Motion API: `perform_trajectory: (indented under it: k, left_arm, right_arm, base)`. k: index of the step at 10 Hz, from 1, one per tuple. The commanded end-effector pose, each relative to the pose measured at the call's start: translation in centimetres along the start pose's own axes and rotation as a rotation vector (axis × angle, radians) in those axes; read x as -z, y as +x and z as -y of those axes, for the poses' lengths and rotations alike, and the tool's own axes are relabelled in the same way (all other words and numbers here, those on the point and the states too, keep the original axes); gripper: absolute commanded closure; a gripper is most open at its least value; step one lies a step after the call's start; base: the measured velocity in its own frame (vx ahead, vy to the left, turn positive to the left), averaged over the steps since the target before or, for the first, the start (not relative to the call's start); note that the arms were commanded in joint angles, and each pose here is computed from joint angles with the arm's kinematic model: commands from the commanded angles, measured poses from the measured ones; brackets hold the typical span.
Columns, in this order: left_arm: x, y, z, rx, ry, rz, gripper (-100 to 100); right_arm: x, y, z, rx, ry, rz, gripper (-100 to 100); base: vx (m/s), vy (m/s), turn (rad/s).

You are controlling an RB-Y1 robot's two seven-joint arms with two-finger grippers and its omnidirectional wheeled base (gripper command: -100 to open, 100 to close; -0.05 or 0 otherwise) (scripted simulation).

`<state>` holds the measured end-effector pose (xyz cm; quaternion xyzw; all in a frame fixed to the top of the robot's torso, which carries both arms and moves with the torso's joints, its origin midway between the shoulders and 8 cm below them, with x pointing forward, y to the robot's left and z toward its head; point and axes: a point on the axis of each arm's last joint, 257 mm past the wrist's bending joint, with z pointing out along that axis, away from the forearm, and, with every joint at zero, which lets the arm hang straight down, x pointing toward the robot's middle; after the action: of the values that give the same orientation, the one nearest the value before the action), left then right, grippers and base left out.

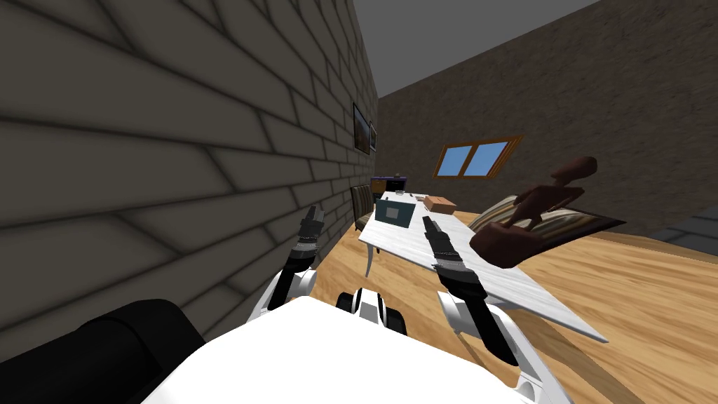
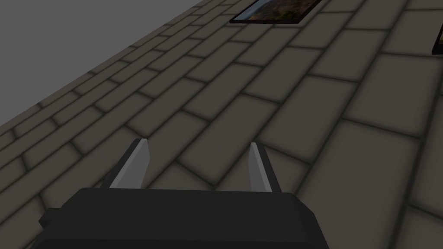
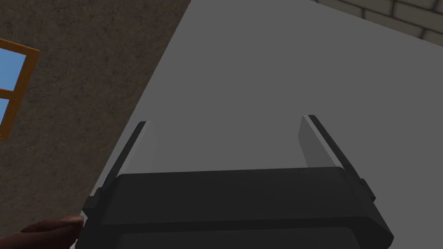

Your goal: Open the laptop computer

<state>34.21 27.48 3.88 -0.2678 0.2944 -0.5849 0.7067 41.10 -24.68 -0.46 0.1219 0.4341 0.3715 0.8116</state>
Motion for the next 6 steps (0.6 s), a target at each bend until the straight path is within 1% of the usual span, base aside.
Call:
perform_trajectory:
  k: [1,2,3,4,5,6]
  left_arm:
    - [0.0,0.0,0.0,0.000,0.000,0.000,0]
    - [0.0,0.0,0.0,0.000,0.000,0.000,0]
    - [0.0,0.0,0.0,0.000,0.000,0.000,0]
    - [0.0,0.0,0.0,0.000,0.000,0.000,0]
    - [0.0,0.0,0.0,0.000,0.000,0.000,0]
    - [0.0,0.0,0.0,0.000,0.000,0.000,0]
  right_arm:
    - [-0.8,0.8,1.0,0.103,0.014,-0.020,-100]
    - [-0.8,0.8,1.0,0.111,0.014,-0.020,-100]
    - [-1.2,1.3,1.7,0.175,0.022,-0.033,-100]
    - [-1.2,1.3,1.7,0.182,0.022,-0.034,-100]
    - [-1.7,1.7,2.4,0.245,0.031,-0.048,-100]
    - [-1.7,1.7,2.4,0.254,0.031,-0.048,-100]
  base:
    - [0.034,0.068,-0.030]
    - [0.030,0.068,-0.016]
    - [0.043,0.091,-0.028]
    - [0.047,0.080,-0.019]
    - [0.049,0.088,-0.039]
    - [0.051,0.084,-0.015]
